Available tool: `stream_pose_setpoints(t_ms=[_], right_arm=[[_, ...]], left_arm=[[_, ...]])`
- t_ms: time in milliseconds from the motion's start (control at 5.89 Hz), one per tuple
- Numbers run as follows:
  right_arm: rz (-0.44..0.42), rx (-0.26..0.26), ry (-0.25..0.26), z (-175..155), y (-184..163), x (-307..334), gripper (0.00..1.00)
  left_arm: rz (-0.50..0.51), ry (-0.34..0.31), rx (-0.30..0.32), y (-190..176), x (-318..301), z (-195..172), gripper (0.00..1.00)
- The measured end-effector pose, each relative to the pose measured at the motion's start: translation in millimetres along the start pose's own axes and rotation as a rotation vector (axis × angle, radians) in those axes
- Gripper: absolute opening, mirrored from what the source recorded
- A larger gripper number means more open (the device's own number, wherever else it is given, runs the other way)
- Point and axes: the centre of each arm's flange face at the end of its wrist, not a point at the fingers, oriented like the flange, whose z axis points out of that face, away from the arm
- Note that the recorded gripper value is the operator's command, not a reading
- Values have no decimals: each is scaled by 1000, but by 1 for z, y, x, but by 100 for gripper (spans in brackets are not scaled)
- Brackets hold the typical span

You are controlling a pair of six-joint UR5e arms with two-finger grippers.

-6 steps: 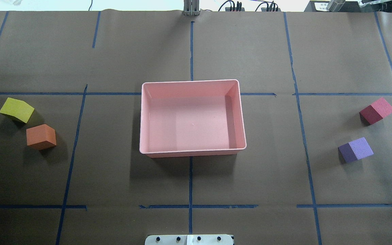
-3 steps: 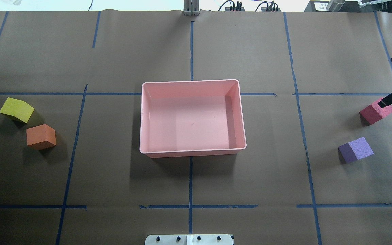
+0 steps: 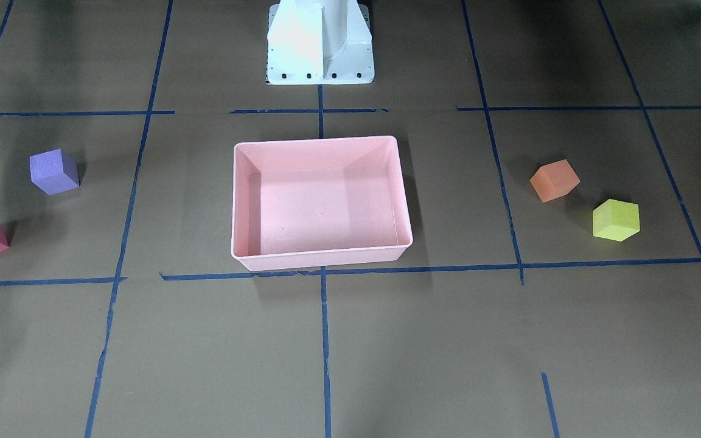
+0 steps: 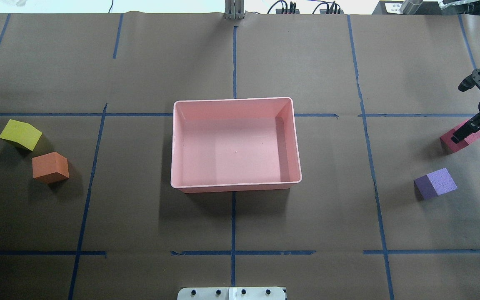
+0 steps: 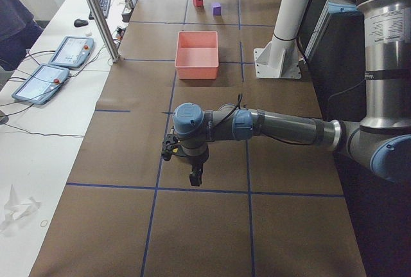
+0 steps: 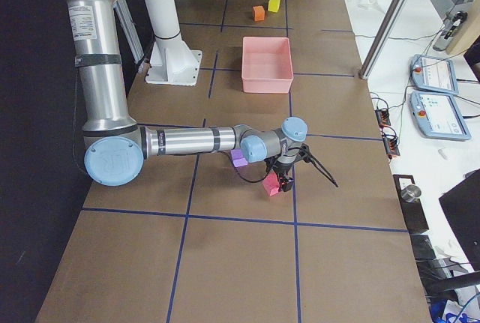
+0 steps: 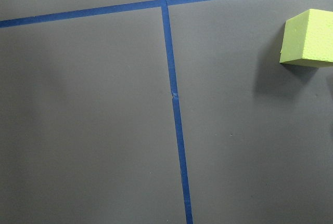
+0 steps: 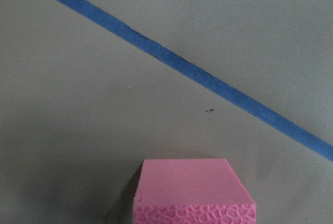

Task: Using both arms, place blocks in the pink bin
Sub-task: 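Lower the right gripper onto the pink-red cube and grasp it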

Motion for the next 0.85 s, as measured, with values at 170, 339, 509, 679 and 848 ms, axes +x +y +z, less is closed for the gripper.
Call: stream_pose_setpoints(t_ms=[170, 339, 509, 679, 848], right_arm=[[-7, -16, 9, 9, -4, -4, 36], [-13, -15, 12, 8, -10, -8, 32], [-2, 6, 11, -3, -21, -16, 32], [40, 48, 0, -26, -39, -34, 32], [121, 95, -26, -63, -67, -67, 32]], left_arm=[[0, 0, 1, 0, 0, 0, 100], [1, 0, 1, 0, 0, 0, 100], [3, 0, 3, -1, 1, -1, 100], [6, -1, 6, -1, 2, -2, 100], [10, -1, 11, -1, 5, -5, 100]])
